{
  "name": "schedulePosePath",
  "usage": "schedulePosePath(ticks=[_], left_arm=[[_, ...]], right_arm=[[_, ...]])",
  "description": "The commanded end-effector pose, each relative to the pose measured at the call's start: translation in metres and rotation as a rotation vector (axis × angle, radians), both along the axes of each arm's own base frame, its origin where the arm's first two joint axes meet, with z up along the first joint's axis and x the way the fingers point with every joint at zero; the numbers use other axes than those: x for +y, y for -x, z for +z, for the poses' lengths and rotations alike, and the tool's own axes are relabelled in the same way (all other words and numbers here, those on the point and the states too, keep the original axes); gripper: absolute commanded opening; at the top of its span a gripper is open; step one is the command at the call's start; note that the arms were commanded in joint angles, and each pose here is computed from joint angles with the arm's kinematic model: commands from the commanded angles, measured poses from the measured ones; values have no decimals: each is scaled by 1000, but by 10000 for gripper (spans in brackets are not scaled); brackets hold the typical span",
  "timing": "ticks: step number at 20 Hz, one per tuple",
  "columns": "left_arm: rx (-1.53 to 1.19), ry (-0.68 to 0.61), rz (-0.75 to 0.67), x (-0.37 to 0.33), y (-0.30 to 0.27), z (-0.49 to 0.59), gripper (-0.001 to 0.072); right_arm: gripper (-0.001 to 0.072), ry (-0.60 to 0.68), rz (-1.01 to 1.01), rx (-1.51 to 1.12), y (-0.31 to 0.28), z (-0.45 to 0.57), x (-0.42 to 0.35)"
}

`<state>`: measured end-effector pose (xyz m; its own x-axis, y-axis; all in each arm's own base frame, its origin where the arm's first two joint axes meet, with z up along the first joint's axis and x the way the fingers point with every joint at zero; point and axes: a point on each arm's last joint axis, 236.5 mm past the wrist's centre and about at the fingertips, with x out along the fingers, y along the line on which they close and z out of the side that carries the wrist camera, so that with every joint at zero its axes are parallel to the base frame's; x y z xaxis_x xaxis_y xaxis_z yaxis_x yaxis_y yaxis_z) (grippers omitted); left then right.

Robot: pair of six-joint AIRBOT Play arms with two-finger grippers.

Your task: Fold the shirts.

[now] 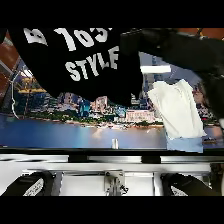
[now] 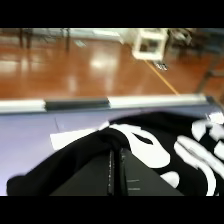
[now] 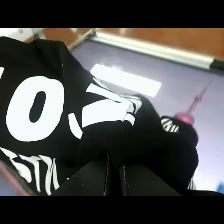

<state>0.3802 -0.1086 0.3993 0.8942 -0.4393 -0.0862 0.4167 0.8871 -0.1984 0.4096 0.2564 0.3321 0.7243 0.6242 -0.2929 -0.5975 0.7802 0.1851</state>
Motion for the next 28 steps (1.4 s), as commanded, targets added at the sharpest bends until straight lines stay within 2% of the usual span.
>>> schedulePosePath(ticks=[1,3,5,7,11,14,15,17,19,21,23,26,28], left_arm=[[233,-115,-138,-23,36,-63,58],[388,-170,-157,-30,33,-138,58],[500,-156,-152,-39,28,-208,57],[505,-127,-132,-48,17,-236,58],[289,22,-54,-51,-36,-164,59],[62,82,-4,-43,-65,-69,59],[1,91,-5,-44,-66,-40,59],[-97,26,-34,-49,-57,-2,59],[-60,-102,-86,-57,-46,-18,57],[189,-234,-139,-60,-39,-95,56],[426,-317,-154,-64,-26,-188,54],[746,-415,-140,-69,22,-330,54],[860,-465,-138,-69,65,-383,53]], right_arm=[[78,228,-81,296,53,-65,-39],[78,400,-183,416,60,-133,-56],[78,411,-167,439,63,-190,-30],[78,361,-119,328,49,-209,-2],[78,313,-189,-126,-27,-135,-1],[78,203,-337,-265,-62,-63,-45],[78,167,-370,-301,-68,-39,-59],[78,116,-409,-348,-68,-1,-75],[77,108,-472,-187,-55,-20,-92],[75,259,-518,135,-24,-99,-104],[74,419,-466,308,13,-173,-88],[74,536,-474,545,78,-279,-76],[76,609,-486,673,128,-324,-76]])
